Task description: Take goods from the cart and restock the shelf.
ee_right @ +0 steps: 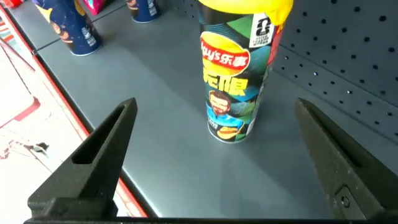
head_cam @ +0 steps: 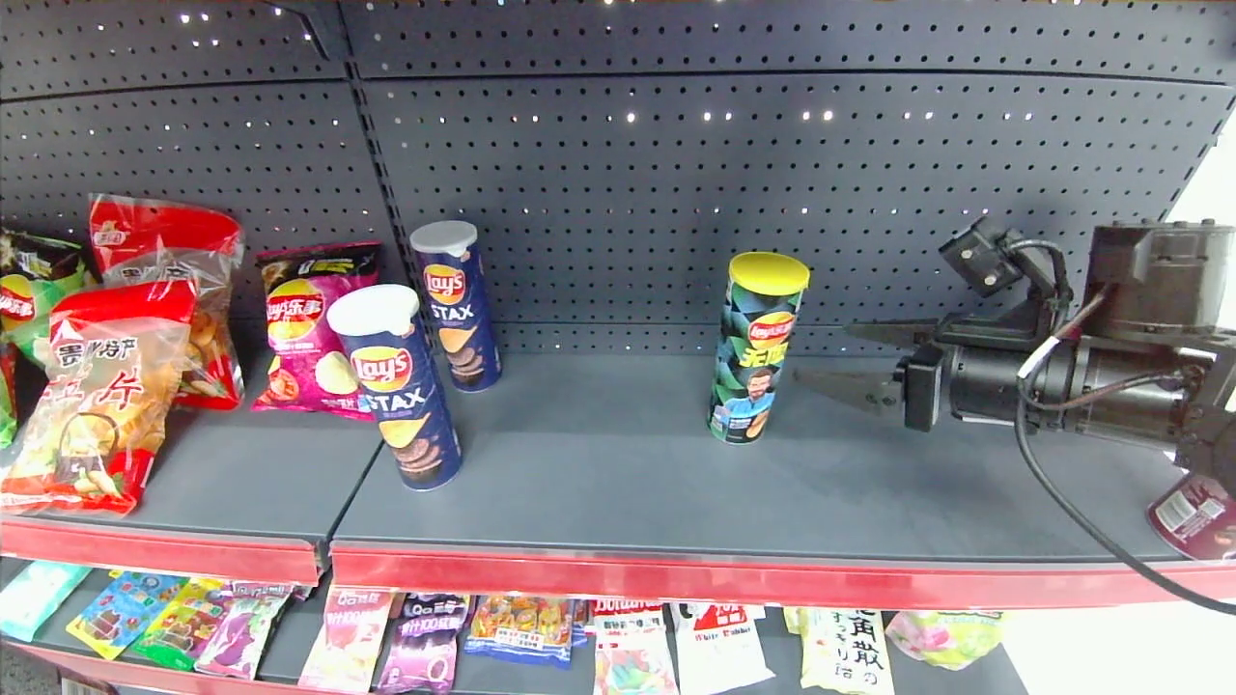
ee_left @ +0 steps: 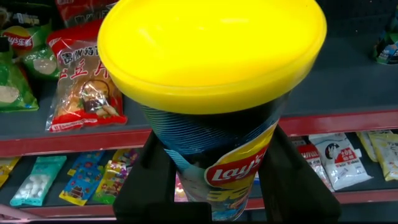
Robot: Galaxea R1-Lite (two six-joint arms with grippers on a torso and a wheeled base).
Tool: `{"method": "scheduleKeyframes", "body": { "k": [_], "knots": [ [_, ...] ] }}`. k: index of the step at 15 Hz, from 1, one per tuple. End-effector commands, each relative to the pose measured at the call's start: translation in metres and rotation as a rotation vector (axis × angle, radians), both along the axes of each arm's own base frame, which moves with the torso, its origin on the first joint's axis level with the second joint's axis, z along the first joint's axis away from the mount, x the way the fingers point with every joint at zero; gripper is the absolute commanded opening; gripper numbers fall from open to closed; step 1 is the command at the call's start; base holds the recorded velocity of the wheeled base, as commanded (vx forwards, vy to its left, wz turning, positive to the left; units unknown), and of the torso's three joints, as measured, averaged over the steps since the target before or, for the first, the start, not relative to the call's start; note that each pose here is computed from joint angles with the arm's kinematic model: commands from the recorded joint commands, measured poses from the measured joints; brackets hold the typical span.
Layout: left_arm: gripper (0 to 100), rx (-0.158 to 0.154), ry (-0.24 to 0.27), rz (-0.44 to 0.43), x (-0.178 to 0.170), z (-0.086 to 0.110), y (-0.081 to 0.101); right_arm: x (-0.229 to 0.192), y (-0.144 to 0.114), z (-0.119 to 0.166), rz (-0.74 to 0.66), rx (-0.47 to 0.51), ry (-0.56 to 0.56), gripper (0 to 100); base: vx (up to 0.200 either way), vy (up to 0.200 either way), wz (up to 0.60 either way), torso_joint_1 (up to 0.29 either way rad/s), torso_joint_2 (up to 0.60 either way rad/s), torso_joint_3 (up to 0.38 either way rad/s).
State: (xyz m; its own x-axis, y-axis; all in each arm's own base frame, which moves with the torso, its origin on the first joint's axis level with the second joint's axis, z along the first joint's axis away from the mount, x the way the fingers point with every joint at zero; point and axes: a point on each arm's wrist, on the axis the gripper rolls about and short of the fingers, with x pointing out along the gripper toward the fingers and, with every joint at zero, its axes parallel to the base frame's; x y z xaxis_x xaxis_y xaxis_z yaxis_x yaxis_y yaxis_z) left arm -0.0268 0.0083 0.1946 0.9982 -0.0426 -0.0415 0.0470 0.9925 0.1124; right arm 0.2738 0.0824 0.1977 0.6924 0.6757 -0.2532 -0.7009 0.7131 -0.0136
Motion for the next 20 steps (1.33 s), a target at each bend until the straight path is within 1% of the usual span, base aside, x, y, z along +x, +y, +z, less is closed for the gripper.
{"method": "scheduleKeyframes", "body": {
  "k": [1,3,4,6,8,9,13,15,20],
  "knots": [
    [0,0.003,0.004,0.0,0.001,0.0,0.0,0.004,0.002,-0.005,0.009,-0.004,0.017,100,0.0,0.0,0.0,0.0,0.0,0.0],
    [0,0.003,-0.002,0.001,0.0,0.0,0.0,0.012,0.004,-0.012,0.013,-0.025,0.021,100,0.0,0.0,0.0,0.0,0.0,0.0],
    [0,0.009,-0.002,0.001,0.0,0.0,0.0,0.018,0.005,-0.015,0.013,-0.036,0.018,100,0.0,0.0,0.0,0.0,0.0,0.0],
    [0,0.014,-0.004,0.002,-0.001,0.0,0.0,0.024,0.006,-0.016,0.015,-0.037,0.019,100,0.0,0.0,0.0,0.0,0.0,0.0],
    [0,0.014,-0.003,0.007,-0.001,0.0,0.0,0.033,0.01,-0.016,0.047,-0.025,0.018,100,0.0,0.0,0.0,0.0,0.0,0.0],
    [0,0.015,0.0,0.01,0.0,-0.001,0.0,0.043,0.012,-0.016,0.087,-0.009,0.012,100,0.0,0.0,0.0,0.0,0.0,0.0],
    [0,0.02,0.0,0.013,0.0,0.0,0.0,0.054,0.009,-0.023,0.094,-0.004,0.029,100,0.0,0.0,0.0,0.0,0.0,0.0],
    [0,0.033,0.004,0.012,0.0,-0.001,0.0,0.066,0.008,-0.026,0.095,0.0,0.026,100,0.0,0.0,0.0,0.0,0.0,0.0],
    [0,0.036,0.012,0.012,0.002,-0.001,0.0,0.086,0.004,-0.024,0.174,0.039,0.008,100,0.0,0.0,0.0,0.0,0.0,0.0]
  ]
}}
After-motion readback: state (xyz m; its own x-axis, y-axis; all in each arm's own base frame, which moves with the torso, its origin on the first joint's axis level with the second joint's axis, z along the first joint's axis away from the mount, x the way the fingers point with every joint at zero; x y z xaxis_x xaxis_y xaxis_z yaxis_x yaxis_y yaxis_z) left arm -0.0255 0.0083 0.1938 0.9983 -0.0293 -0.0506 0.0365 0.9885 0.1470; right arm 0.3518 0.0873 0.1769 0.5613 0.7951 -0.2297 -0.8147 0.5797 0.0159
